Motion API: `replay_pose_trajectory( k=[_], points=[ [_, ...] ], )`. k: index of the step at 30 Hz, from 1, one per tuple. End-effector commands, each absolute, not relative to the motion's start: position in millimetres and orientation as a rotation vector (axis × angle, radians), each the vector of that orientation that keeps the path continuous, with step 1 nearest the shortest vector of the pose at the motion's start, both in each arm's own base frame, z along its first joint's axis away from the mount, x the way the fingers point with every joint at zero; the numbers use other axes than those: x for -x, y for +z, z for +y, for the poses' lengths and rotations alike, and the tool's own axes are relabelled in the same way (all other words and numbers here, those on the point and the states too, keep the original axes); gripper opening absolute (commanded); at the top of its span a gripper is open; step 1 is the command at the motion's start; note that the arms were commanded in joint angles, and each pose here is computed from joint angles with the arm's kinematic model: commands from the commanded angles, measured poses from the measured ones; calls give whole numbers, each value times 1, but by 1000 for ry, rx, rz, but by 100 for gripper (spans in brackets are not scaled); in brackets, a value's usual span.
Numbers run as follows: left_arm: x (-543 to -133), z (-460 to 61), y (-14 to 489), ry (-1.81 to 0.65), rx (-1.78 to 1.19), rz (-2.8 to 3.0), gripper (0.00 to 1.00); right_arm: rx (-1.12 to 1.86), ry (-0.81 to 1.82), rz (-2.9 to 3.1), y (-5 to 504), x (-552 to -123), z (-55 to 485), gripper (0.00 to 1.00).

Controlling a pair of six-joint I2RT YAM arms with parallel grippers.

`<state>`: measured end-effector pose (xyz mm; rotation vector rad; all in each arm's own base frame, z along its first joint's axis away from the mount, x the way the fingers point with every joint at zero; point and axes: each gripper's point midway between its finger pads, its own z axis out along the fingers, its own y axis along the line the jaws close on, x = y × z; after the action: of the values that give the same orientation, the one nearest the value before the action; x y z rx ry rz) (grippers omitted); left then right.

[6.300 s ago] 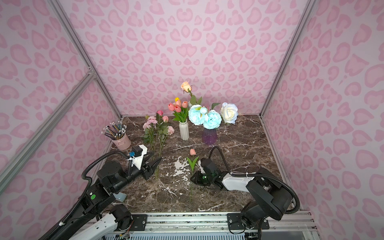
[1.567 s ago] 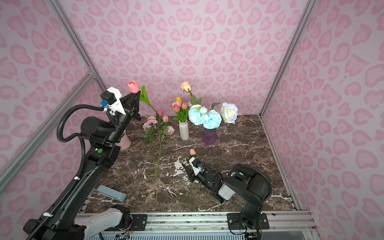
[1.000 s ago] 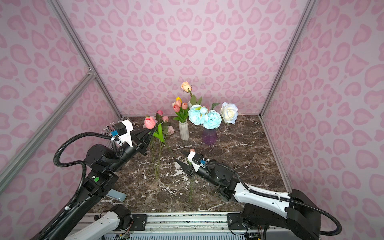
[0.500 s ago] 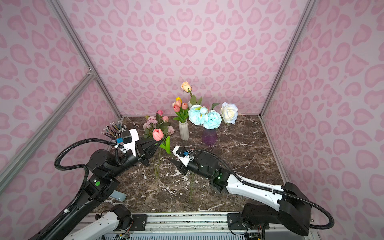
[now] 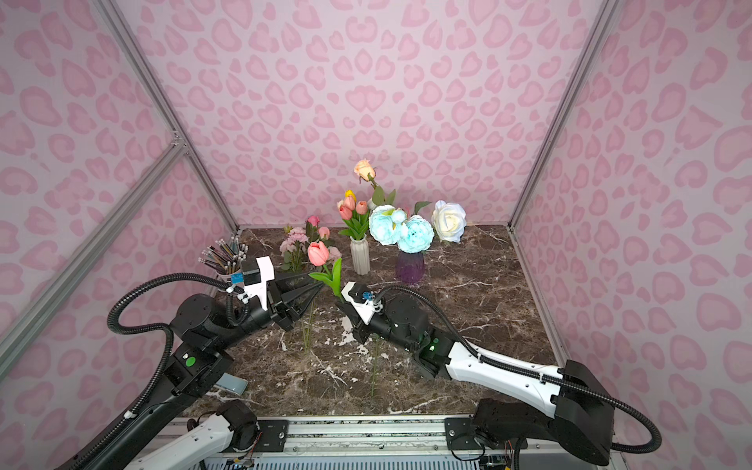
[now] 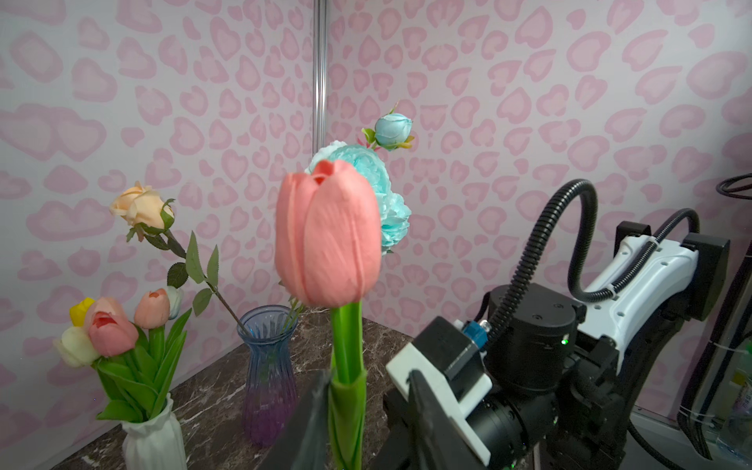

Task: Pick out pink flowers from the vase
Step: Place the flower at the center of the board.

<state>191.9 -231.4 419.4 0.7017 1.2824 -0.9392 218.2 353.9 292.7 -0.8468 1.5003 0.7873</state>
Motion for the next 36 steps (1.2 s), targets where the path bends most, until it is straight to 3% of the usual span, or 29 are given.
replay_pose_trajectory(
  k=[1, 8, 12, 19, 24, 36],
  points=[
    [-198, -230, 397, -890, -712, 1374, 45, 730, 767, 1666, 277, -227, 337, 0],
    [-225, -215, 331, -681, -682, 1600, 49, 679, 757, 2003, 218, -214, 315, 0],
    [-234, -205, 316, -607, -632, 1633, 50, 509, 752, 2257, 175, -210, 304, 0],
    [-230, -200, 319, -605, -617, 1617, 50, 281, 820, 2525, 120, -191, 294, 0],
    [-227, -198, 322, -600, -616, 1604, 50, 78, 830, 2586, 91, -201, 268, 0],
    [-221, -201, 324, -612, -639, 1589, 50, -32, 719, 2695, 43, -210, 245, 0]
  ],
)
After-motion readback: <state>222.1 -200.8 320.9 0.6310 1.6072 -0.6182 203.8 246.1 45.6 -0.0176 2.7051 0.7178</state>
